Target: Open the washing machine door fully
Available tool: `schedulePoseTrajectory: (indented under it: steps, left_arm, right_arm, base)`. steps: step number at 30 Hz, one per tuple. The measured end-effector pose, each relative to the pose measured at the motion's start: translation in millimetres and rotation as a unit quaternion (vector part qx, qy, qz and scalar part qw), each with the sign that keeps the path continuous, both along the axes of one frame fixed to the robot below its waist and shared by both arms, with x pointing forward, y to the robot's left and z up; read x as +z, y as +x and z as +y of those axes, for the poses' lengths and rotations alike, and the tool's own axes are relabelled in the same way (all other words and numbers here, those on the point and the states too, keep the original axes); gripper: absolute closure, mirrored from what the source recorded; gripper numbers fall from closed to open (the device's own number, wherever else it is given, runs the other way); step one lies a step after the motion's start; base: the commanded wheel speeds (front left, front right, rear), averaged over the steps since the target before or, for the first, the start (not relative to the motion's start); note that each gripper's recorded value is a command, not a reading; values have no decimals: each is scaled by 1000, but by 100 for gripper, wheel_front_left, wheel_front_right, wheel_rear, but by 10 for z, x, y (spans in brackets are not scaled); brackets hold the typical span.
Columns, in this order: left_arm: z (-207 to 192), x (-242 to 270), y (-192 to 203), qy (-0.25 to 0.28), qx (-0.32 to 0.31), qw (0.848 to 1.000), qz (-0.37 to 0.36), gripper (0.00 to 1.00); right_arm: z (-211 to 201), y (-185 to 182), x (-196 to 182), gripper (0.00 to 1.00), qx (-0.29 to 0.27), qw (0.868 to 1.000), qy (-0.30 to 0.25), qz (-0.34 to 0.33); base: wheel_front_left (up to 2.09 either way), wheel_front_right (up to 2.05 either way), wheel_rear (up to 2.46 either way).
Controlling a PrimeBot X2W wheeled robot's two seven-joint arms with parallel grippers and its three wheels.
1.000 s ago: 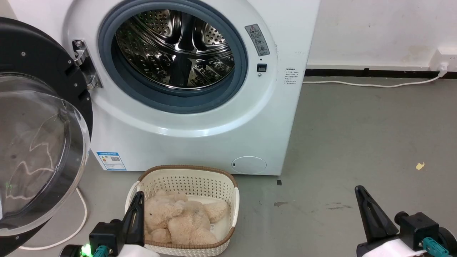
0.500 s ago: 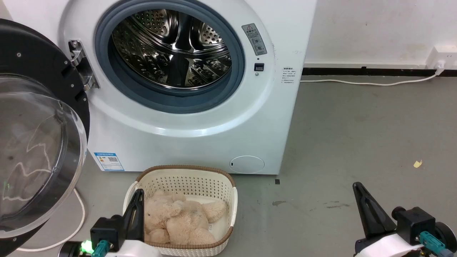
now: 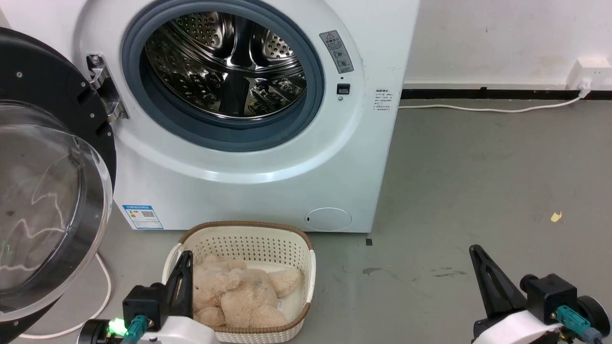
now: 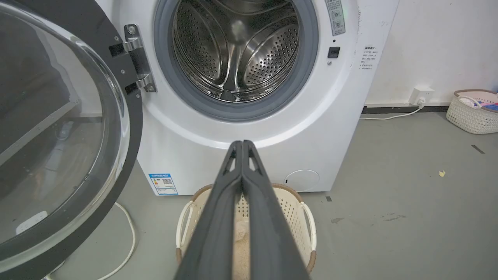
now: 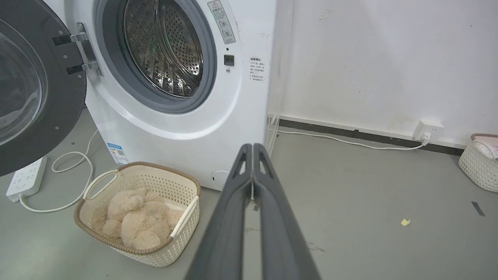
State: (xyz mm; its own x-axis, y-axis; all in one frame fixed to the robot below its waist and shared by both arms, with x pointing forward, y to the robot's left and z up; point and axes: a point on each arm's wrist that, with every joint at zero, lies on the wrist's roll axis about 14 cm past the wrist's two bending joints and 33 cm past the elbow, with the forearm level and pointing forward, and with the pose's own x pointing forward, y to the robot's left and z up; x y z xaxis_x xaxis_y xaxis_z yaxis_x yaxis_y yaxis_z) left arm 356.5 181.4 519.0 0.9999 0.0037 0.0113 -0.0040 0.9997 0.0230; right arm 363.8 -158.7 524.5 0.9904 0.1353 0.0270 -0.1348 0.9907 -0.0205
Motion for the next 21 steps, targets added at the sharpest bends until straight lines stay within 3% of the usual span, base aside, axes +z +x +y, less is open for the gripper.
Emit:
schedulePoseTrajectory:
  steps: [21]
  left_arm:
    - [-38,24,117,8,-3,1000,13,100]
  right_arm:
    - [-12,52,6,100,-3,1000,-12,16]
  base:
    - [0,0,0]
